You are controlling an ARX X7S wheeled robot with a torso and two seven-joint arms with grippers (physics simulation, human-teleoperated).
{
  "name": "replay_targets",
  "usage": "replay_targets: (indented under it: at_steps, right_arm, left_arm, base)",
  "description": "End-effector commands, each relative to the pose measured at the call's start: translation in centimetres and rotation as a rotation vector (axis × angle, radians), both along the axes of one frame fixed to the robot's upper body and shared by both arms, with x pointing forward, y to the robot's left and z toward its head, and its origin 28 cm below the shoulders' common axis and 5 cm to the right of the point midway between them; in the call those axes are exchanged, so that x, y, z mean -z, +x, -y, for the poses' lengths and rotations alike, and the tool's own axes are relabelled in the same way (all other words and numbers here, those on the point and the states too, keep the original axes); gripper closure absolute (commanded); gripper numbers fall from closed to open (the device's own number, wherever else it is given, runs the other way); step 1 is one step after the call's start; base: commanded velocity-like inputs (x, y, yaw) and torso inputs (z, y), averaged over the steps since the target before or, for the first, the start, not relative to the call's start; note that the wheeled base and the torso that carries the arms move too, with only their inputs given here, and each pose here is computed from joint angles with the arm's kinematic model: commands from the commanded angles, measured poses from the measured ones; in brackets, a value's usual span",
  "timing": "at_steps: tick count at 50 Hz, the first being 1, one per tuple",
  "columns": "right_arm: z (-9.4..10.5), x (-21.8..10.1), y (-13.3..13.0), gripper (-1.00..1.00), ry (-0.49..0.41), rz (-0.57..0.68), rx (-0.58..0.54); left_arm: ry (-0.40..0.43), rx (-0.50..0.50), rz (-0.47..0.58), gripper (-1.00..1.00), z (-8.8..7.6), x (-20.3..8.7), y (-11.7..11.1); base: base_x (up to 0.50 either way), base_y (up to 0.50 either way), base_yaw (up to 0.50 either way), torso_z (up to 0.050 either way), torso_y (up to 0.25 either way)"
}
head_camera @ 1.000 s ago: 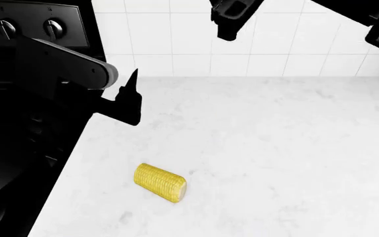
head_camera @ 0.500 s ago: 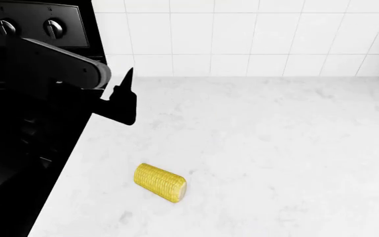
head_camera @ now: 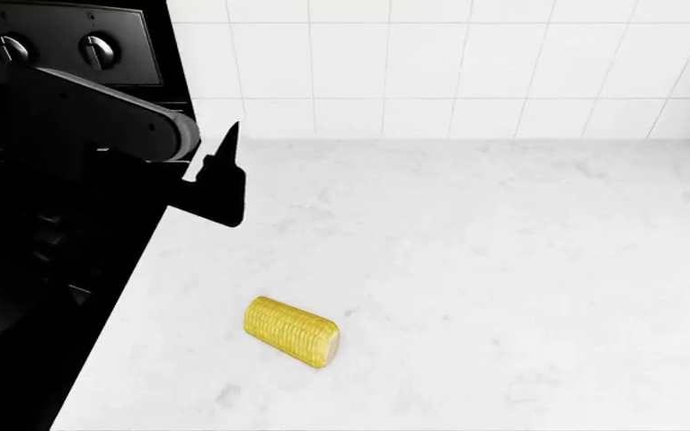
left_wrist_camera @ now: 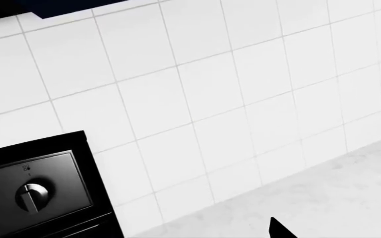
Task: Pick the apricot, corn from the counter and place them in the cabinet. Then close the cabinet.
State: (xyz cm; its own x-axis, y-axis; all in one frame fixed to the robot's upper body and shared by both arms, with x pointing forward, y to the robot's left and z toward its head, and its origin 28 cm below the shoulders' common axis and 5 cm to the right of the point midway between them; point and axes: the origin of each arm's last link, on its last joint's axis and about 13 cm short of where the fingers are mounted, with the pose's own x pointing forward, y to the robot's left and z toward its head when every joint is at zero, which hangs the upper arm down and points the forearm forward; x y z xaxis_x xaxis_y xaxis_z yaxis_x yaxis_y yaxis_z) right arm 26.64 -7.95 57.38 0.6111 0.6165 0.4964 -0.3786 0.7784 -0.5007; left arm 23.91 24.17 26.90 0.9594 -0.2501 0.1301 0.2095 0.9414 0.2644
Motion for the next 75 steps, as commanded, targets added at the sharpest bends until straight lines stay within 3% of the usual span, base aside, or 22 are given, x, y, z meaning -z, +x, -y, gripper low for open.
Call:
replay_targets:
  at_steps: [1,16,29,40,41,49,55,63,75]
  right_arm:
    - [2.5,-3.1,0.6,1.0,0.089,-0.02,0.143]
    - [4.7,-1.9,1.2,1.0,0.256,-0.215,0.369]
    - [5.4,-0.1,2.0,1.0,0.265,-0.414,0.441]
    - [6.0,0.4,2.3,1.0,0.274,-0.452,0.509]
    - [6.0,0.4,2.3,-1.0,0.271,-0.455,0.515]
    - [6.0,0.3,2.3,-1.0,0.254,-0.445,0.526]
    - [5.6,-0.2,2.1,-1.0,0.243,-0.4,0.463]
    - [4.5,-1.2,1.9,-1.0,0.116,-0.295,0.346]
    - [4.0,-2.3,1.4,-1.0,0.019,-0.173,0.227]
  left_arm:
    - [0.001,-0.001,0.0,-1.0,-0.1,0.0,-0.1]
    - [-0.001,-0.001,0.004,-1.0,-0.2,-0.2,-0.1]
    - [0.005,-0.006,-0.001,-1.0,-0.3,0.0,0.0]
    - [0.004,-0.008,-0.012,-1.0,-0.2,0.5,0.1]
    - [0.003,-0.007,-0.012,-1.0,-0.2,0.5,0.1]
    - [0.002,-0.007,-0.012,-1.0,-0.2,0.5,0.1]
    - [0.004,-0.007,-0.013,-1.0,-0.2,0.6,0.0]
    - [0.002,-0.008,-0.015,-1.0,-0.3,0.7,0.1]
    - [0.005,-0.009,-0.017,-1.0,-0.3,0.8,0.1]
  base:
    - [0.01,0.0,0.0,0.0,0.0]
    - [0.0,0.0,0.0,0.001,0.001]
    - [0.0,0.0,0.0,0.0,0.0]
    - [0.0,0.0,0.0,0.0,0.0]
    - [0.0,0.0,0.0,0.0,0.0]
    - [0.0,0.0,0.0,0.0,-0.005]
    - [0.0,0.0,0.0,0.0,-0.004]
    - [0.0,0.0,0.0,0.0,-0.001]
    - [0.0,0.0,0.0,0.0,0.0]
